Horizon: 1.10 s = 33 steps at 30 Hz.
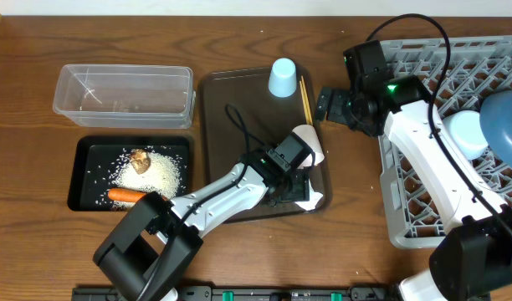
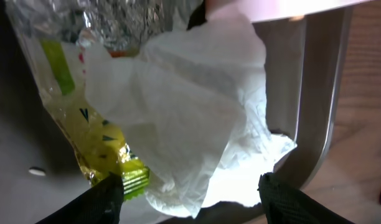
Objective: Sort waste into correct bins and load items into the dishwasher rack
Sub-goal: 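Lower the left gripper and grasp the crumpled white tissue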
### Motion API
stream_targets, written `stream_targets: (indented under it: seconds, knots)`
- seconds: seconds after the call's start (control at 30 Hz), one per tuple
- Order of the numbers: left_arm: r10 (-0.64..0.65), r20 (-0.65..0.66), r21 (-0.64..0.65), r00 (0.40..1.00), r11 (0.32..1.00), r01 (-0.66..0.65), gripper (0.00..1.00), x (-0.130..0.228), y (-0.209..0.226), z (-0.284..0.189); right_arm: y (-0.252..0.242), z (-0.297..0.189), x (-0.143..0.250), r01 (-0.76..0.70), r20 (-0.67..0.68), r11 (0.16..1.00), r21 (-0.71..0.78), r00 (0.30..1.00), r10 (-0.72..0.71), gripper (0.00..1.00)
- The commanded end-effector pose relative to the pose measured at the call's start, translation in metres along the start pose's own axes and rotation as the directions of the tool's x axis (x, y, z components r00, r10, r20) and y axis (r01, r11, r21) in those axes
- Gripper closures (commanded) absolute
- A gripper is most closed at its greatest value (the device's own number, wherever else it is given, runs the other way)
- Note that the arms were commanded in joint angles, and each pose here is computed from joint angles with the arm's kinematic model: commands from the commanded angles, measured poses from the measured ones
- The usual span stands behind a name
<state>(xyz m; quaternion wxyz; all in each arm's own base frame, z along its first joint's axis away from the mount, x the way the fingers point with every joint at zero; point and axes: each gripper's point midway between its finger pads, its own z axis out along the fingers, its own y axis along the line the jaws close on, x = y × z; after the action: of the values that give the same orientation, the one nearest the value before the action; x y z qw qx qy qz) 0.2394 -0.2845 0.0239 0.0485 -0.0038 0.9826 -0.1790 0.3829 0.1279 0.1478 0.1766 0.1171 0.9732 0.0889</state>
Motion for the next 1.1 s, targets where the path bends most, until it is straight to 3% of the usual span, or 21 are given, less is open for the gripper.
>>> stream_targets:
  seconds: [0.0,0.33,0.7,1.07]
  knots:
    - [0.008,0.015,-0.019,1.000,1.000,-0.008,0.30,-0.002,0.003,0.002,0.002,-0.002,-0.001,-0.009,0.006,1.000,-0.005,1.000,0.009,0.01]
    - [0.008,0.029,-0.040,1.000,0.999,-0.007,0.43,-0.005,0.006,0.004,0.003,-0.002,-0.001,-0.008,0.006,1.000,-0.006,1.000,0.008,0.01]
    - [0.005,0.016,-0.053,1.000,0.999,-0.005,0.44,-0.004,0.010,0.014,0.003,-0.002,-0.001,-0.008,0.006,1.000,-0.006,1.000,0.008,0.01]
    - [0.007,0.027,-0.062,1.000,0.998,-0.005,0.62,-0.005,0.011,0.014,0.003,-0.002,-0.001,-0.008,0.006,1.000,-0.006,1.000,0.008,0.01]
